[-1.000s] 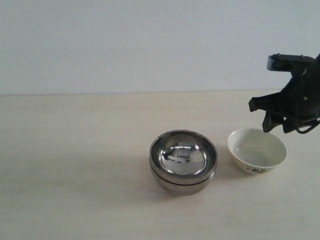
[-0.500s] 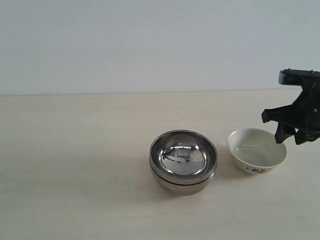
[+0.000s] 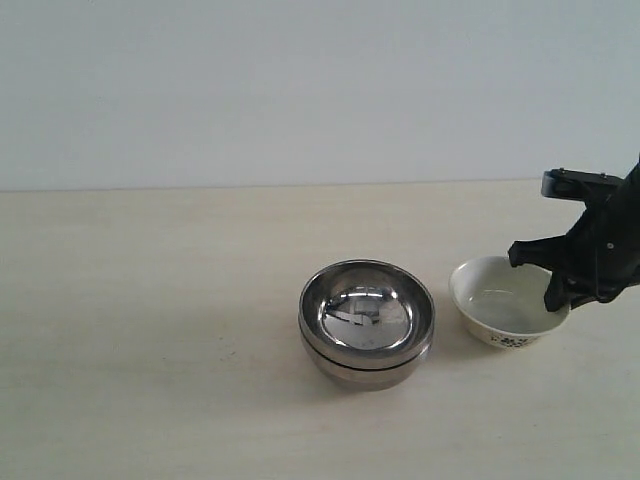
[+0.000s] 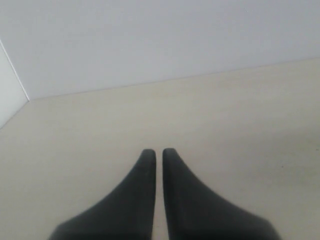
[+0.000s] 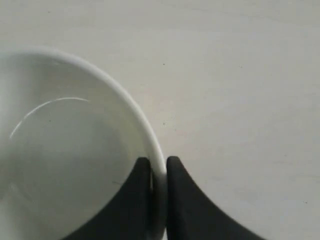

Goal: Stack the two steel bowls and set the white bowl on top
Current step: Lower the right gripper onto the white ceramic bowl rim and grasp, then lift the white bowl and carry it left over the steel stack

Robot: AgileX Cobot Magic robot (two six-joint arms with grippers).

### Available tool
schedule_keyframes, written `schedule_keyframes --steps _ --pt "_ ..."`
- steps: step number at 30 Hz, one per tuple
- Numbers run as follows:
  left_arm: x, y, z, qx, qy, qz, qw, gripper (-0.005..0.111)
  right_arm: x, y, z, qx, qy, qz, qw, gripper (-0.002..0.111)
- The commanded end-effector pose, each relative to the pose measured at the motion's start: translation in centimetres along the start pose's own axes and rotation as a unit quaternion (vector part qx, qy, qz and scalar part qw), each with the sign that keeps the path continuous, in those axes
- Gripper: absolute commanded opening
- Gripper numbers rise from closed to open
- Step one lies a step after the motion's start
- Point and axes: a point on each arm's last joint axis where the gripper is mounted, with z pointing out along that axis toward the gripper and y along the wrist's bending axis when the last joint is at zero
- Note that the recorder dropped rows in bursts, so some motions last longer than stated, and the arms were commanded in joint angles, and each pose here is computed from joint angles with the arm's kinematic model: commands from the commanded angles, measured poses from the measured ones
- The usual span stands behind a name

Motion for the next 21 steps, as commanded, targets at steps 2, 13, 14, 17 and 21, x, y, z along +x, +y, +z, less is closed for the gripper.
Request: schedule_keyframes --steps 2,13,14,17,21 --pt "0.0 0.0 0.0 -0.001 -0.004 -0.008 1.000 0.004 0.0 -0.1 -0.3 -0.001 0.001 -0.003 1.000 0.000" --pt "0.0 0.0 0.0 -0.001 -0.004 -0.008 1.000 0.004 0.1 2.1 -8.1 -0.053 -0.059 0.001 0.997 0.000" --pt "0.0 0.0 0.0 -0.001 -0.004 -0.008 1.000 0.004 0.1 2.6 -9.1 -0.070 -0.068 0.001 0.995 0.000" --pt "0.0 0.0 0.0 -0.001 -0.004 -0.008 1.000 0.004 0.4 3.4 -10.6 -0.106 -0.078 0.002 0.991 0.000" --pt "0.0 0.0 0.0 -0.001 -0.004 -0.008 1.000 0.004 0.7 4.9 -11.7 -0.167 -0.080 0.000 0.983 0.000"
